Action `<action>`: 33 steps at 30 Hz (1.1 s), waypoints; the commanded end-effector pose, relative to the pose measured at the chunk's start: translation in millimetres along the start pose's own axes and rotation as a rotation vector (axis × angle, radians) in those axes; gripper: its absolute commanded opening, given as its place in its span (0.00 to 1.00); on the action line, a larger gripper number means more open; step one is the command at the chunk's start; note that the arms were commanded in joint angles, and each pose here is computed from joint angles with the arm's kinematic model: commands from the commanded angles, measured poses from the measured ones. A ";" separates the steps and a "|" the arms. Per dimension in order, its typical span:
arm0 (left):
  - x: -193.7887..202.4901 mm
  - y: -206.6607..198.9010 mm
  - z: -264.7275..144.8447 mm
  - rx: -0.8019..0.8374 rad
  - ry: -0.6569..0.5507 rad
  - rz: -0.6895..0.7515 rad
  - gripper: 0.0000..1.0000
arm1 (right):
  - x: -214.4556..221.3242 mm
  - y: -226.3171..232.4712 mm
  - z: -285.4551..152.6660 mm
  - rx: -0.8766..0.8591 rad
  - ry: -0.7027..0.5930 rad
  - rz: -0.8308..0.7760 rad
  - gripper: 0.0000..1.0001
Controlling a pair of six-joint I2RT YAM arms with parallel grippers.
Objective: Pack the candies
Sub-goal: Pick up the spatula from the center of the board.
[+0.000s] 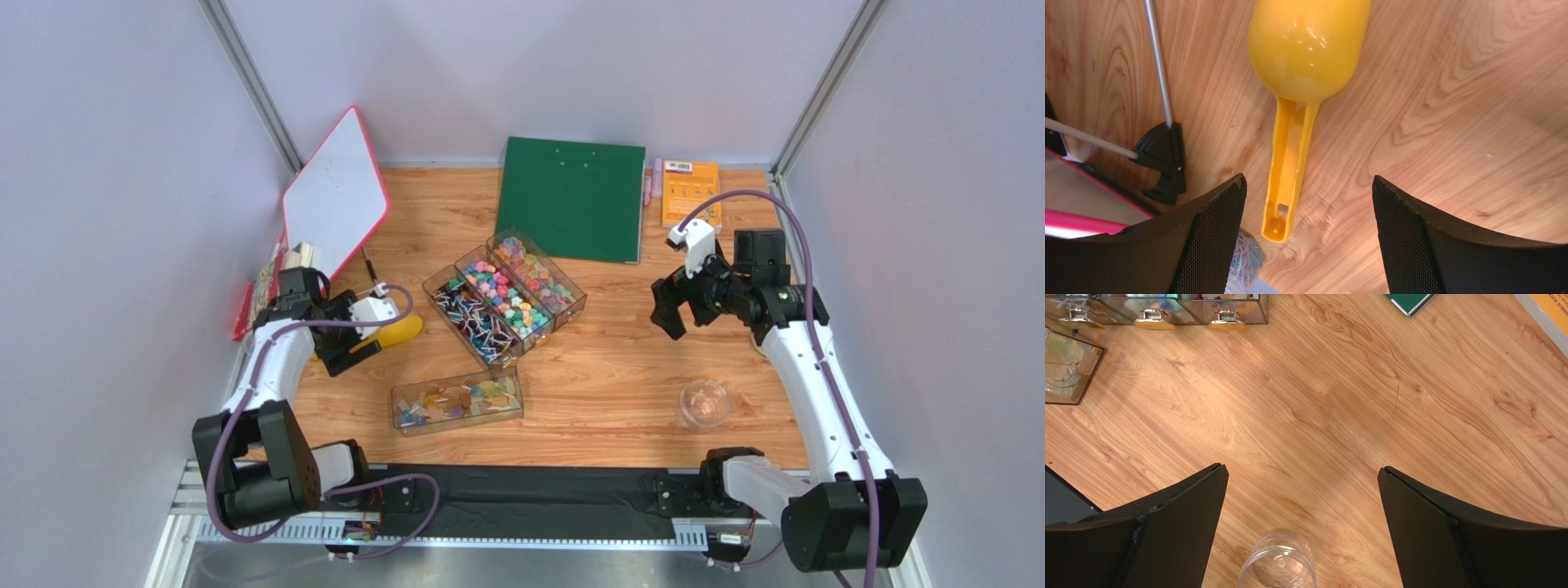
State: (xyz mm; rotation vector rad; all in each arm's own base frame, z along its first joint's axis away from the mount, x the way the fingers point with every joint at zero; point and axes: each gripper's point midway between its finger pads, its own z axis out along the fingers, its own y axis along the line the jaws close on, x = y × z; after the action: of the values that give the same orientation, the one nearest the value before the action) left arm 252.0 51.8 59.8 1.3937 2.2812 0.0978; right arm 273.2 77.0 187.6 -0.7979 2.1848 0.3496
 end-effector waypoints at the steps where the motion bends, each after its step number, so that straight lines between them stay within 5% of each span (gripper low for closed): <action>1: -3.5 17.9 8.8 -0.030 -0.038 0.039 0.81 | -10.1 2.2 -0.2 -0.023 -0.025 -0.010 1.00; 11: 8.9 26.9 35.6 -0.002 -0.002 0.069 0.80 | -8.5 -2.6 8.5 -0.016 -0.023 0.006 1.00; 18: 14.0 16.0 43.6 0.009 -0.001 0.123 0.46 | -7.7 -2.5 17.0 -0.040 -0.020 0.020 1.00; 26: 22.6 -6.1 51.0 0.058 0.007 0.138 0.36 | -5.8 -3.0 18.5 -0.044 -0.011 0.019 1.00; 30: 22.3 -16.5 47.4 0.086 0.002 0.151 0.10 | -3.0 0.8 18.4 -0.056 -0.010 0.019 1.00; 33: 14.4 -19.5 34.0 0.092 -0.022 0.146 0.00 | -2.5 2.1 15.6 -0.056 -0.013 0.012 1.00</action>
State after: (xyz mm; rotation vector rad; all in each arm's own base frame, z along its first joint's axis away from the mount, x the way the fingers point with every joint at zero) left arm 272.1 64.5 18.0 1.5613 2.1890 0.1605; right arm 280.1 82.5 169.4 -0.7990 2.2336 0.4128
